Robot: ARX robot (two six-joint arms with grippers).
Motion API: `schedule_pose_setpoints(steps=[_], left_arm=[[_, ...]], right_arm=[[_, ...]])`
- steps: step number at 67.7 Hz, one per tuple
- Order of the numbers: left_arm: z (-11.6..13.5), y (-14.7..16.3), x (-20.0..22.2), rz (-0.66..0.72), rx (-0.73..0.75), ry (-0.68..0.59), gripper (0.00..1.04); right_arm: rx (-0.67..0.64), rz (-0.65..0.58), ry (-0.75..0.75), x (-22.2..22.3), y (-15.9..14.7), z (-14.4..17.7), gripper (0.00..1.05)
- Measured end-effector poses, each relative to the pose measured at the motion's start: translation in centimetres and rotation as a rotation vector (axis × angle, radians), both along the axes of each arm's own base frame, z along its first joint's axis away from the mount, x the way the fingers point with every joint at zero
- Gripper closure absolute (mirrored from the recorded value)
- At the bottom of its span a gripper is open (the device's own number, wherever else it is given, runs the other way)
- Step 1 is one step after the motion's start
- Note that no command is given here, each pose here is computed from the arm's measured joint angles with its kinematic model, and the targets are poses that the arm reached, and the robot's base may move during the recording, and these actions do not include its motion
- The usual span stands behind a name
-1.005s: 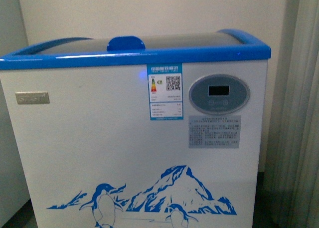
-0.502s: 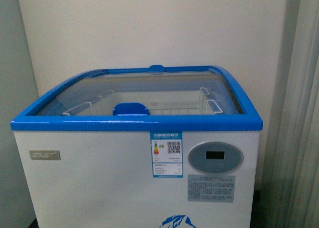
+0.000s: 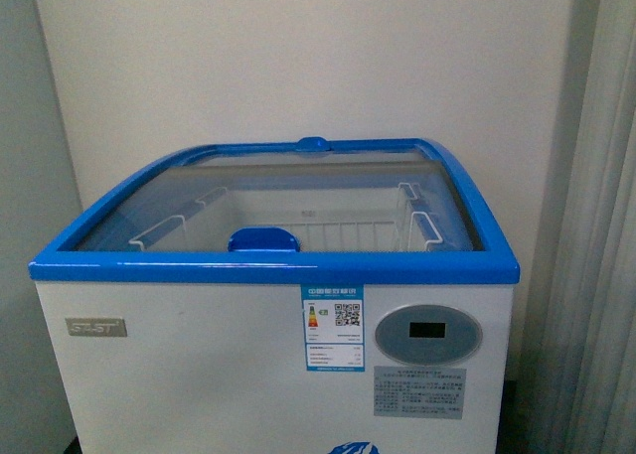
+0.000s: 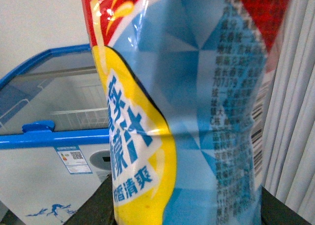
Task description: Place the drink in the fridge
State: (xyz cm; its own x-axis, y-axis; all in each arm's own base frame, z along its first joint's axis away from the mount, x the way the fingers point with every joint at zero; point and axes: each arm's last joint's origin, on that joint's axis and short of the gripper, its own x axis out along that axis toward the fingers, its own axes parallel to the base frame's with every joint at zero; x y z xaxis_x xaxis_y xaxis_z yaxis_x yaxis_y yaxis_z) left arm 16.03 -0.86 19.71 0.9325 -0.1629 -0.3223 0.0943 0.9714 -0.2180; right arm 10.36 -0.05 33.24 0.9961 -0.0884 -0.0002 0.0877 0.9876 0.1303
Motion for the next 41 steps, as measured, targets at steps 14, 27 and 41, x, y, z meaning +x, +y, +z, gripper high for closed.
schedule_pose_setpoints(steps=[14,27,41], left_arm=[[4.5,-1.6,9.3,-0.192,0.355,-0.195,0.08],[6.5,-5.7,16.6,-0.528,0.752,-0.346,0.08],[6.6,-8.3,21.3,-0.732,1.064,-0.423,0.08]], right_arm=[[0.0,0.0,0.0,0.0,0.0,0.0,0.65],[0.0,0.0,0.0,0.0,0.0,0.0,0.65],[0.0,-0.001,0.0,0.0,0.0,0.0,0.65]])
